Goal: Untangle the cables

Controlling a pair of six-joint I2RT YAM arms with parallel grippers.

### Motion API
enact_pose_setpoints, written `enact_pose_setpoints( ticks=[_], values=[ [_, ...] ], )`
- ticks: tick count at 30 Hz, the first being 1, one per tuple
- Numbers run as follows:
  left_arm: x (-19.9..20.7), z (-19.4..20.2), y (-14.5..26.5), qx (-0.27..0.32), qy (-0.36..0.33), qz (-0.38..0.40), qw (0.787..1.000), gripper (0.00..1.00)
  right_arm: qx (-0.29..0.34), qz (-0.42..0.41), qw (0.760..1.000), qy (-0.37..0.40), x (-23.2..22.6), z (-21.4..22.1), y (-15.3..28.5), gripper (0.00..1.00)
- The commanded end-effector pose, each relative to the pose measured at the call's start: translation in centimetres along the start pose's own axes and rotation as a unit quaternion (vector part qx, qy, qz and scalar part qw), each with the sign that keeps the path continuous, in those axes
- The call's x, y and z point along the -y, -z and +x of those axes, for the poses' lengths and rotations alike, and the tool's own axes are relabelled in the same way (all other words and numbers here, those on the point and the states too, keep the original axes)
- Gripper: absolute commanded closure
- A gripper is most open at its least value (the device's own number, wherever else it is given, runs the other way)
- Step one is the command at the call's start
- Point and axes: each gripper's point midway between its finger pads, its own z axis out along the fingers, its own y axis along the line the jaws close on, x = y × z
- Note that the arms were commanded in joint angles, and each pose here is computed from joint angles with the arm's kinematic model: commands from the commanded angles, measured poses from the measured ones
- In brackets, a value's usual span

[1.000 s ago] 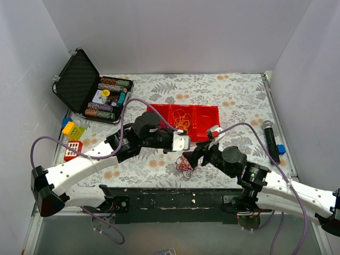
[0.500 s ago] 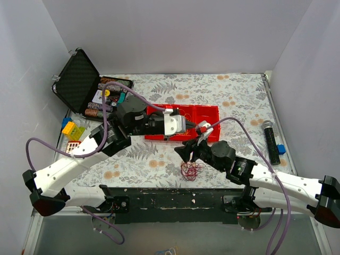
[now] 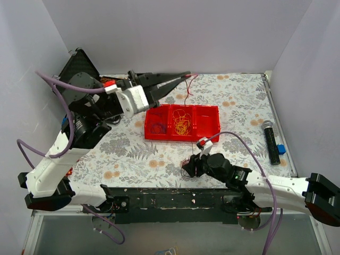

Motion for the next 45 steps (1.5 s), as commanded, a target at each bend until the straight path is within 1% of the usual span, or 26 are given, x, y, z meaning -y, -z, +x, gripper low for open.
enact_pose_setpoints(
  ticks=[1, 3, 5, 7, 9, 11, 12, 14, 16, 18, 21, 25, 28, 32, 33, 34, 35, 37, 38, 39, 41, 42, 44, 45],
  values=[
    [-4.7, -6.0, 0.0, 0.079, -0.053, -0.080, 0.992, 1.00, 0.006, -0.011, 0.999, -0.033, -0.1, 0.7, 0.2, 0.44],
    [-6.0, -8.0, 0.2, 0.108, -0.080, -0.101, 0.986, 1.00, -0.004, -0.006, 0.999, -0.037, 0.4, 1.7, 0.3, 0.43],
    [-7.4, -10.3, 0.8, 0.146, -0.112, -0.134, 0.974, 1.00, -0.014, -0.002, 0.999, -0.044, 0.8, 2.7, 0.5, 0.41],
    [-8.7, -12.5, 1.6, 0.181, -0.150, -0.168, 0.957, 1.00, -0.023, 0.003, 0.998, -0.050, 1.3, 3.7, 0.7, 0.37],
    [-9.9, -14.4, 2.4, 0.205, -0.193, -0.202, 0.938, 1.00, -0.029, 0.008, 0.998, -0.056, 1.7, 4.4, 0.8, 0.36],
    [-10.7, -15.4, 3.0, 0.219, -0.228, -0.230, 0.920, 1.00, -0.030, 0.011, 0.998, -0.059, 1.9, 4.7, 0.9, 0.34],
    [-11.2, -16.3, 3.7, 0.230, -0.255, -0.252, 0.905, 1.00, -0.032, 0.014, 0.998, -0.060, 2.1, 4.9, 1.0, 0.34],
    [-12.0, -17.8, 5.1, 0.253, -0.287, -0.294, 0.876, 1.00, -0.035, 0.020, 0.997, -0.059, 2.4, 5.2, 1.1, 0.30],
    [-12.7, -18.9, 5.7, 0.264, -0.310, -0.319, 0.856, 1.00, -0.036, 0.020, 0.997, -0.059, 2.6, 5.4, 1.2, 0.28],
    [-13.3, -20.0, 6.1, 0.270, -0.319, -0.331, 0.846, 1.00, -0.035, 0.022, 0.997, -0.060, 2.6, 5.4, 1.4, 0.27],
    [-13.6, -21.7, 7.4, 0.290, -0.362, -0.360, 0.809, 1.00, -0.038, 0.026, 0.997, -0.063, 2.9, 5.8, 1.5, 0.22],
    [-13.8, -23.9, 8.8, 0.300, -0.434, -0.400, 0.750, 1.00, -0.041, 0.027, 0.997, -0.067, 3.1, 6.2, 1.7, 0.19],
    [-14.2, -25.9, 10.6, 0.305, -0.466, -0.435, 0.707, 1.00, -0.041, 0.027, 0.996, -0.067, 3.1, 6.2, 1.8, 0.18],
    [-14.5, -27.4, 12.4, 0.286, -0.508, -0.468, 0.664, 1.00, -0.042, 0.031, 0.996, -0.066, 3.3, 6.2, 1.9, 0.18],
    [-14.5, -27.9, 12.9, 0.286, -0.512, -0.474, 0.656, 1.00, -0.043, 0.032, 0.996, -0.065, 3.4, 6.3, 2.0, 0.18],
    [-14.7, -28.5, 13.8, 0.291, -0.505, -0.482, 0.654, 1.00, -0.043, 0.034, 0.996, -0.065, 3.4, 6.2, 2.0, 0.18],
    [-15.0, -28.8, 14.2, 0.287, -0.496, -0.483, 0.662, 1.00, -0.043, 0.033, 0.996, -0.066, 3.3, 6.2, 2.1, 0.18],
    [-15.3, -27.6, 13.7, 0.267, -0.480, -0.470, 0.691, 1.00, -0.039, 0.033, 0.997, -0.063, 3.3, 5.8, 2.2, 0.18],
    [-15.2, -27.3, 13.8, 0.259, -0.474, -0.464, 0.702, 1.00, -0.033, 0.033, 0.997, -0.063, 3.1, 5.3, 2.2, 0.18],
    [-15.1, -26.0, 13.0, 0.245, -0.466, -0.451, 0.721, 1.00, -0.029, 0.032, 0.997, -0.060, 3.0, 4.8, 2.2, 0.18],
    [-14.4, -24.7, 12.7, 0.230, -0.453, -0.425, 0.749, 1.00, -0.009, 0.022, 0.998, -0.055, 2.2, 3.0, 2.3, 0.18],
    [-14.0, -23.4, 11.8, 0.221, -0.447, -0.407, 0.765, 1.00, 0.005, 0.014, 0.999, -0.052, 1.5, 1.6, 2.4, 0.18],
    [-13.5, -21.5, 10.8, 0.206, -0.436, -0.388, 0.786, 1.00, 0.031, 0.004, 0.999, -0.045, 0.5, -0.9, 2.6, 0.18],
    [-13.2, -20.9, 10.6, 0.203, -0.433, -0.384, 0.789, 1.00, 0.042, -0.003, 0.998, -0.041, -0.1, -2.0, 2.8, 0.18]
  ],
)
